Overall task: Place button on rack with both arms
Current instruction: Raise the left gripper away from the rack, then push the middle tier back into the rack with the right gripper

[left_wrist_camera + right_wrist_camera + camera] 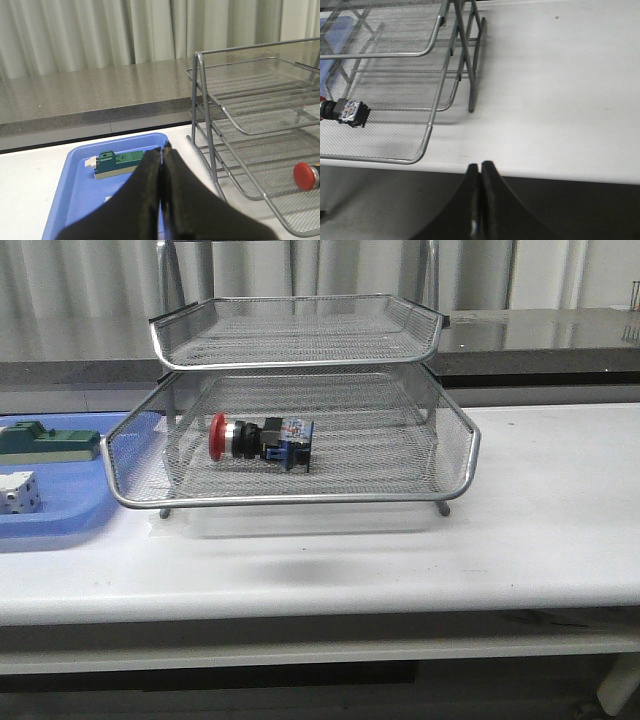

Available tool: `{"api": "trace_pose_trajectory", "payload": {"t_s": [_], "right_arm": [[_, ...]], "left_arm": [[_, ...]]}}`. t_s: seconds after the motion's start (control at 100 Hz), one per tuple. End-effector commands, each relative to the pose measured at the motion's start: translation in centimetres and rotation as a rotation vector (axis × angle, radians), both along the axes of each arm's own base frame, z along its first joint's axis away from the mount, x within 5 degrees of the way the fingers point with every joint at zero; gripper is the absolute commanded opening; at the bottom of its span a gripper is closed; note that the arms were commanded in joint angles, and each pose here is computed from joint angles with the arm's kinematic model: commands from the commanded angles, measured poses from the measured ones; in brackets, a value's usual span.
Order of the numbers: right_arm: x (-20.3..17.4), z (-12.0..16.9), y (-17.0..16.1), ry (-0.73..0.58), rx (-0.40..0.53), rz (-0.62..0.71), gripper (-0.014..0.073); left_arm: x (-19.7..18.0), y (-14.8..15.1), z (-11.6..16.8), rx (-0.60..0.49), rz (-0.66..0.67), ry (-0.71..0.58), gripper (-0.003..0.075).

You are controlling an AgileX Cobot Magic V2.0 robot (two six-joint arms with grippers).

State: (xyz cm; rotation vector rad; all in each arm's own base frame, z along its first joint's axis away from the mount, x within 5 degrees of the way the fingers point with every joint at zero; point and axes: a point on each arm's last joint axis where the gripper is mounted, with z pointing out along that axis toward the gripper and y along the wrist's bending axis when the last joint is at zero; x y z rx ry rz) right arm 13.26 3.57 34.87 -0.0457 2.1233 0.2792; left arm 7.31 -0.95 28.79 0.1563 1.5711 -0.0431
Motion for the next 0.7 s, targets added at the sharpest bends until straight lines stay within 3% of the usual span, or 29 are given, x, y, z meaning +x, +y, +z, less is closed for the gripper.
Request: {"api": "trace_pose_trajectory", "payload": {"t_s": [0.0, 0.13, 0.32, 0.69], "right_arm": [[1.9, 0.5, 0.8, -0.033, 0.078, 0.002, -0.0068], [4.5, -1.4, 2.1, 0.083, 0.123, 0.013, -0.0068], [7.2, -4.2, 4.9, 0.187, 0.089, 0.101, -0.0068], [8.5, -9.1, 12.3, 0.307, 0.098, 0.282, -0.0066]], "left_arm": [[-0.1, 0.1, 1.6, -0.034, 0.009, -0.099, -0.0021], [-0.1, 0.1, 1.6, -0.034, 0.009, -0.099, -0.0021], [-0.1, 0.1, 1.6, -0.034, 0.009, -0.099, -0.0021], [-0.1, 0.1, 1.6, -0.034, 0.009, -0.099, -0.0021]]}}
